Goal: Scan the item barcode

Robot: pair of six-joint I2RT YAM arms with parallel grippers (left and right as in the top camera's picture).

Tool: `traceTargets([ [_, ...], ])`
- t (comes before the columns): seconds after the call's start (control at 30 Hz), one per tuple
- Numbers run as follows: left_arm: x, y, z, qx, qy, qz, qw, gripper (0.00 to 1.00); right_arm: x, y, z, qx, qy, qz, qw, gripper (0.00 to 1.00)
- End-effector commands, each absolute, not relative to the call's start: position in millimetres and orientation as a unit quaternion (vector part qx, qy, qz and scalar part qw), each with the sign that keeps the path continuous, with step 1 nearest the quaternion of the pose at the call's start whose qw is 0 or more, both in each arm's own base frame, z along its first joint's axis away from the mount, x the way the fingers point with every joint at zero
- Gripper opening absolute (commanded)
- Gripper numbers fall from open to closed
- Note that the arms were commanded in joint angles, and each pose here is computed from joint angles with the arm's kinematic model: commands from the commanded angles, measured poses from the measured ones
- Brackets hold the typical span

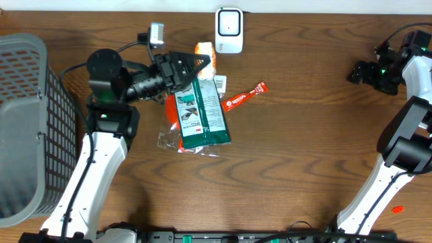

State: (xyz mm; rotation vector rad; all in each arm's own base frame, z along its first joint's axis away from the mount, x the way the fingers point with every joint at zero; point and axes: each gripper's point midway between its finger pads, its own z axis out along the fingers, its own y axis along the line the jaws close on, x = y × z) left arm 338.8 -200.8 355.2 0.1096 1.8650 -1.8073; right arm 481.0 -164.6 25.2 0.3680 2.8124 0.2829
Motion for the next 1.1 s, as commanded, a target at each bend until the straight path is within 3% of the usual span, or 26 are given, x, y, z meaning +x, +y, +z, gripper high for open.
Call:
traceTargets([
  [0.0,338,-209,363,0.012,0.685,-0.688,0.239,0.36,484,-147,28,0.118,0.971,0.146,0.148,0.99],
  [0.2,318,-228,393,0.063,0.649,-0.716,0.249,0.36,501,-73,82,0.083,0.889,0.401,0.203,0.99],
  [0.4,315,-231,396,0.068,0.644,-0.72,0.249,0.36,497,-32,179,0.041,0.717,0.65,0.249,0.97],
  [0.6,315,-231,396,0.071,0.644,-0.719,0.252,0.37,488,-11,199,0.069,0.707,0.675,0.198,0.93],
  [0.9,322,-232,386,0.072,0.651,-0.712,0.254,0.41,477,76,272,-0.119,0.7,0.654,0.26,0.99],
  [1.07,331,-234,373,0.064,0.658,-0.709,0.245,0.41,467,140,302,-0.196,0.682,0.66,0.246,0.99],
])
